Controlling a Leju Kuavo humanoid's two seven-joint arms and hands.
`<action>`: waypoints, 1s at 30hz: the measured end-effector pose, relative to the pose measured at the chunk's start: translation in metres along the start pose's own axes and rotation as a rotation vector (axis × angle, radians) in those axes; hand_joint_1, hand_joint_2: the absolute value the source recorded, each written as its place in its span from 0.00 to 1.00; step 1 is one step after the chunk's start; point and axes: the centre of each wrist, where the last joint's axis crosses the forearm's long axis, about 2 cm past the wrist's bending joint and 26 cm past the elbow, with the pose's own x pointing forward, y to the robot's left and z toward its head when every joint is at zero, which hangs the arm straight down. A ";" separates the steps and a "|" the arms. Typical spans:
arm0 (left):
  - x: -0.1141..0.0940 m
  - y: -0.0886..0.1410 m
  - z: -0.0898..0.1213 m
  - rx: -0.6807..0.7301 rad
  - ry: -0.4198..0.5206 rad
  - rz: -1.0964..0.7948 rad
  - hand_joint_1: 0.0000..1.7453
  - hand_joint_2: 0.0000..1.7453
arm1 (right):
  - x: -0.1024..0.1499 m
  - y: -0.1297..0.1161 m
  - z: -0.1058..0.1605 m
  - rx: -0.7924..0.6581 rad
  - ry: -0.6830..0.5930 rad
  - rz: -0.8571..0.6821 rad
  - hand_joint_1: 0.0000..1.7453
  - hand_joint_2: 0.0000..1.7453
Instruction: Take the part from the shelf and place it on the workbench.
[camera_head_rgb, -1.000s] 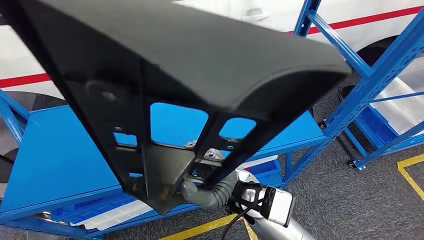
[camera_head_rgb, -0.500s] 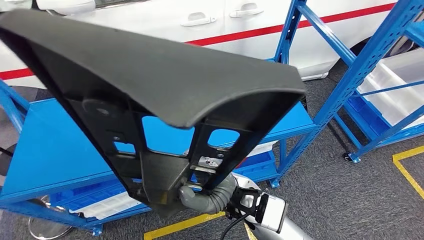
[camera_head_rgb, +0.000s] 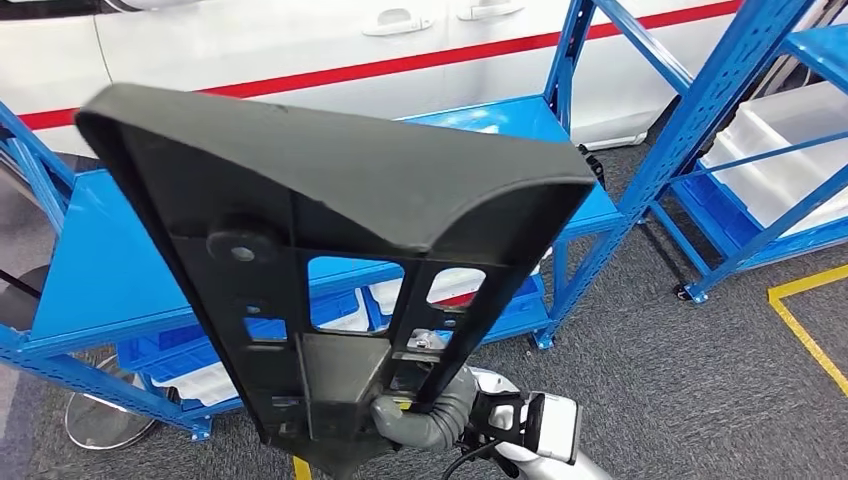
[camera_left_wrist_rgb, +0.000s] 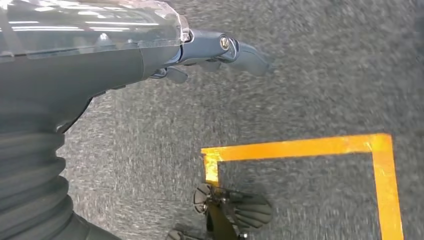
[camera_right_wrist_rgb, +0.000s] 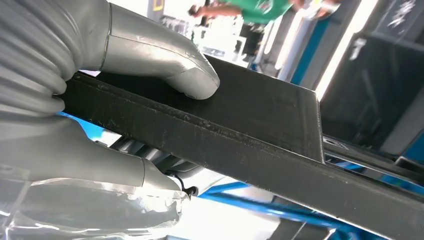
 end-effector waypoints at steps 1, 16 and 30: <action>0.000 0.000 0.000 0.007 0.005 0.001 0.00 1.00 | 0.000 -0.001 0.001 0.003 -0.001 -0.015 1.00 1.00; -0.007 -0.004 0.004 0.019 0.035 -0.042 0.00 1.00 | -0.021 -0.010 0.045 -0.124 0.138 -0.083 1.00 1.00; -0.007 -0.013 0.006 -0.011 0.018 -0.058 0.00 1.00 | -0.023 -0.009 0.051 -0.141 0.151 -0.097 1.00 1.00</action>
